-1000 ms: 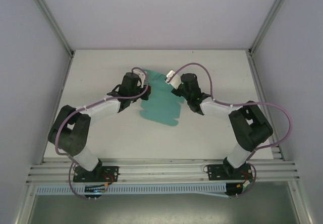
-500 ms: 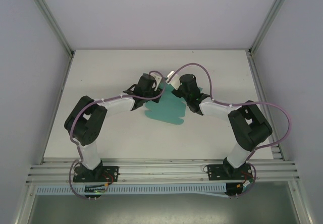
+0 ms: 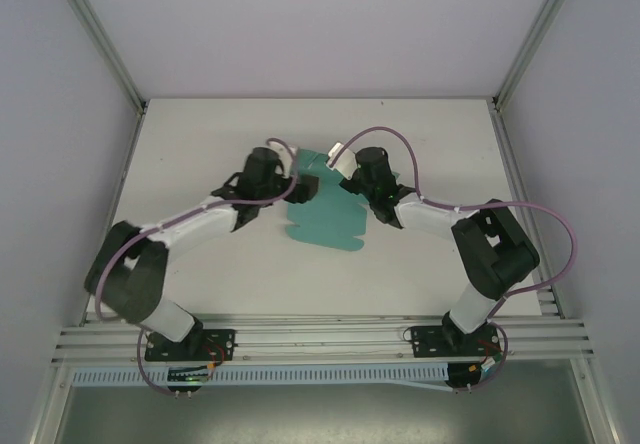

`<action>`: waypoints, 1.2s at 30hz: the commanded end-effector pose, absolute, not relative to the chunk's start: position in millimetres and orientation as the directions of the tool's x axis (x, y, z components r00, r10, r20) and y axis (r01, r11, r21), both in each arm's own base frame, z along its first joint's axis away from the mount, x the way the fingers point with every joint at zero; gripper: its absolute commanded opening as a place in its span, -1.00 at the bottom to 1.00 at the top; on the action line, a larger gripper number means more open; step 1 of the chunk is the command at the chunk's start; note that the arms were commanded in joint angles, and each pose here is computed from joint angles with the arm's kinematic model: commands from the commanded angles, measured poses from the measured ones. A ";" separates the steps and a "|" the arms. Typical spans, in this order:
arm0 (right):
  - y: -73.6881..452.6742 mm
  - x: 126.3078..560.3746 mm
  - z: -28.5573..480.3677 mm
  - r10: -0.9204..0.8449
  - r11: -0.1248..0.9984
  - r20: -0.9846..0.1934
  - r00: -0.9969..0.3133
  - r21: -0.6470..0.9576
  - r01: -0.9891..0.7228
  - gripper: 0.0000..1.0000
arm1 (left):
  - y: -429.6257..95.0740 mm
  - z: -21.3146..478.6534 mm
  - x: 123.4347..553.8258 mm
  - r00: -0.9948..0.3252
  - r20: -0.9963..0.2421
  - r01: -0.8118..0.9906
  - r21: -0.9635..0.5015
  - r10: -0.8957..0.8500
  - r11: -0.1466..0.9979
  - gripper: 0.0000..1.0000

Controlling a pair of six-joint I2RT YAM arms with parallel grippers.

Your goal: Assemble paper box

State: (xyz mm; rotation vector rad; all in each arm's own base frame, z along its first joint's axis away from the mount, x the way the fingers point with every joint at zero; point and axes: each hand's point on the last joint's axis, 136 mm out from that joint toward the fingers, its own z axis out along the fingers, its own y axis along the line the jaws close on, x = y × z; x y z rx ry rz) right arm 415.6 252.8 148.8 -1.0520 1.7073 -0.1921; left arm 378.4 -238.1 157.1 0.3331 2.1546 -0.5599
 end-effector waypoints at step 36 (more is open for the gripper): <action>258.8 421.7 137.6 -0.788 0.480 -0.616 0.024 -0.637 -0.603 -1.00 | -229.3 145.3 431.5 -0.543 -0.770 0.749 -0.266 0.334 0.606 -0.07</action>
